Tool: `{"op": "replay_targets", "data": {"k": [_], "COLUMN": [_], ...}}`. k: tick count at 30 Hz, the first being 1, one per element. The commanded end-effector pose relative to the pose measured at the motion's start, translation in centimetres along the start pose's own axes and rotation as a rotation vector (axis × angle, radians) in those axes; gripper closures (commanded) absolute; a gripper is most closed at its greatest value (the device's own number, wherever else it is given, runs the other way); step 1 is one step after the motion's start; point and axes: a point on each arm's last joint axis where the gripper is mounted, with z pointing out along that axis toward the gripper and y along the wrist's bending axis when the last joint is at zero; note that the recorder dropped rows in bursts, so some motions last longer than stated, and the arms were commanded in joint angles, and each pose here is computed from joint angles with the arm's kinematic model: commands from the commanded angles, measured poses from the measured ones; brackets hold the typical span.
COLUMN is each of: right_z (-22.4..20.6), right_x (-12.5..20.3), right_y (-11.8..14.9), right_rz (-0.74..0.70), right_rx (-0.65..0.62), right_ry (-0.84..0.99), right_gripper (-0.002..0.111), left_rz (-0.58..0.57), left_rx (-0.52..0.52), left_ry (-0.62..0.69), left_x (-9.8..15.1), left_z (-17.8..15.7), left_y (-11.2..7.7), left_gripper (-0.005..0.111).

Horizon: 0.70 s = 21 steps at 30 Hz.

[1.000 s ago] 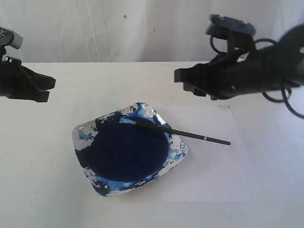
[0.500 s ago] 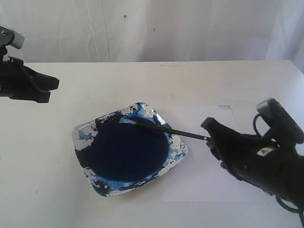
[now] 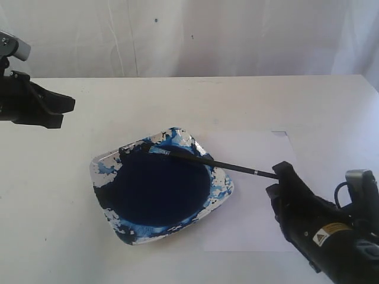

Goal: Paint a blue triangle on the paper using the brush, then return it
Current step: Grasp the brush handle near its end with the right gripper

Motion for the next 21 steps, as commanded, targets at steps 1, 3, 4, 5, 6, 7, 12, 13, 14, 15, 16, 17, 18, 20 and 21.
{"op": "replay_targets", "data": {"k": [1,3,4,5,6,7,12,13,14,15,16,17,18,20,21], "right_z": [1.5,2.5,2.9,3.4,3.9,4.3,5.5,5.7,5.8,5.9,6.1,6.2,6.2,6.5,6.5], "right_x": [1.0,1.4,1.6,1.8,2.0,2.1,2.5,2.5,2.6,2.7,2.7,2.6,2.6,2.5,2.5], "right_y": [-0.5,-1.0,-1.1,-1.3,-1.3,-1.4,-1.5,-1.5,-1.5,-1.5,-1.5,-1.5,-1.5,-1.4,-1.4], "right_rz": [0.013,0.034,0.031,0.025,0.02,0.017,0.043,0.044,0.042,0.039,0.042,0.05,0.07,0.116,0.123], "right_rx": [-0.069,-0.052,-0.049,-0.043,-0.047,-0.056,-0.08,-0.081,-0.083,-0.083,-0.084,-0.086,-0.085,-0.091,-0.093], "right_ry": [0.01,0.004,0.001,-0.003,-0.008,-0.015,-0.047,-0.051,-0.052,-0.052,-0.056,-0.066,-0.076,-0.09,-0.095], "right_gripper": [0.08,0.08,0.08,0.078,0.075,0.072,0.056,0.055,0.055,0.055,0.055,0.055,0.055,0.055,0.055], "left_rz": [0.002,0.002,0.002,0.002,0.002,0.002,0.002,0.002,0.002,0.002,0.002,0.002,0.004,0.004,0.004], "left_rx": [0.003,0.012,0.014,0.018,0.024,0.028,0.038,0.04,0.04,0.04,0.04,0.04,0.041,0.041,0.044], "left_ry": [0.002,0.0,-0.001,-0.002,-0.003,-0.004,-0.007,-0.007,-0.007,-0.007,-0.007,-0.007,-0.007,-0.007,-0.008], "left_x": [0.1,0.1,0.1,0.1,0.1,0.0,0.0,0.0,0.0,0.0,0.0,0.0,0.0,0.0,0.0], "left_z": [-0.2,-0.2,-0.2,-0.2,-0.2,-0.2,-0.2,-0.2,-0.2,-0.2,-0.2,-0.2,-0.2,-0.2,-0.2], "left_y": [0.0,-0.1,-0.1,-0.2,-0.2,-0.3,-0.4,-0.4,-0.4,-0.4,-0.4,-0.4,-0.4,-0.4,-0.4], "left_gripper": [0.107,0.107,0.107,0.107,0.107,0.107,0.107,0.107,0.107,0.107,0.107,0.107,0.107,0.107,0.107]}}
